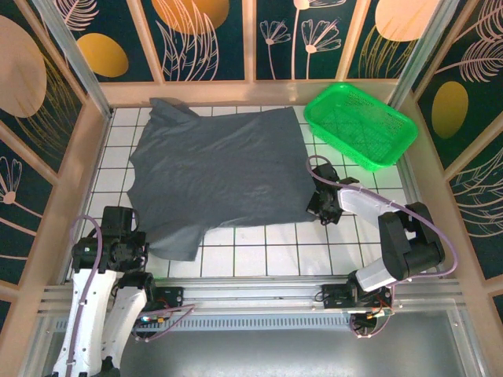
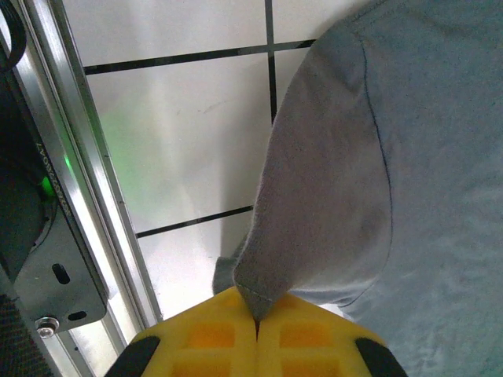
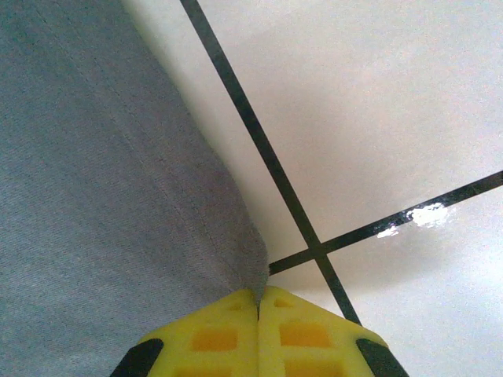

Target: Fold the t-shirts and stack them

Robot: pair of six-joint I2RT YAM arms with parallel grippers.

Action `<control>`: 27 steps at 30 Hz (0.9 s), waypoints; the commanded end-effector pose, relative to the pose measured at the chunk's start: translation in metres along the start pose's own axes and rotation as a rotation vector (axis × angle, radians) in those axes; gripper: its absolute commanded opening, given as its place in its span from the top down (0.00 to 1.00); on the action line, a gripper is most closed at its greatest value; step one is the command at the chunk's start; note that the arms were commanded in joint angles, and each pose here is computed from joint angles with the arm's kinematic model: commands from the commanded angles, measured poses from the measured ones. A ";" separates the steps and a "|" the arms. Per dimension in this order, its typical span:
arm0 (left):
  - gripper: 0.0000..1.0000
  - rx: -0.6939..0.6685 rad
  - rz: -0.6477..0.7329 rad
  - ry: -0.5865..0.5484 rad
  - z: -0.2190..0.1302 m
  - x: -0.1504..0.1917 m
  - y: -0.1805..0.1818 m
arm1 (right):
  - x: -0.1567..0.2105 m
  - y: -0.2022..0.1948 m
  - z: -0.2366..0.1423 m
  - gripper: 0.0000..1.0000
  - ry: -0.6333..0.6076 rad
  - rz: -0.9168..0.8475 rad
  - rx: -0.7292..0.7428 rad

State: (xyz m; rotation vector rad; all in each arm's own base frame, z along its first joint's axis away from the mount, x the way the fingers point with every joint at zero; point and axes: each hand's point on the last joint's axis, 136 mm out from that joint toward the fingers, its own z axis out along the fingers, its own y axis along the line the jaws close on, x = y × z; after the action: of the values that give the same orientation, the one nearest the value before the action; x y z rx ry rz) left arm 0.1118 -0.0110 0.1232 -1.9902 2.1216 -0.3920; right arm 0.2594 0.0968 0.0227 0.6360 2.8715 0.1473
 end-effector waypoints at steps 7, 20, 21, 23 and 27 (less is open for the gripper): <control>1.00 0.250 0.195 0.032 0.004 0.009 -0.096 | -0.010 0.025 -0.024 1.00 -0.024 -0.025 -0.089; 1.00 0.415 0.397 -0.078 -0.005 -0.001 -0.215 | -0.063 0.071 -0.037 1.00 -0.039 0.048 -0.156; 1.00 0.406 0.405 -0.084 -0.001 -0.003 -0.217 | -0.070 0.076 -0.039 1.00 -0.045 0.054 -0.162; 1.00 0.432 0.416 -0.117 -0.009 -0.007 -0.233 | -0.080 0.082 -0.038 1.00 -0.054 0.059 -0.158; 1.00 0.446 0.447 -0.179 -0.013 -0.016 -0.256 | -0.095 0.084 -0.030 1.00 -0.050 0.094 -0.142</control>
State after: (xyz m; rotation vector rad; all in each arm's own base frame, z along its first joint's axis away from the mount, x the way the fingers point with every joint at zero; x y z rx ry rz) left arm 0.3283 -0.0166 0.1937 -1.3288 2.1267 -0.5589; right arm 0.3675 0.1377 0.0840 0.6618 2.7388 0.3699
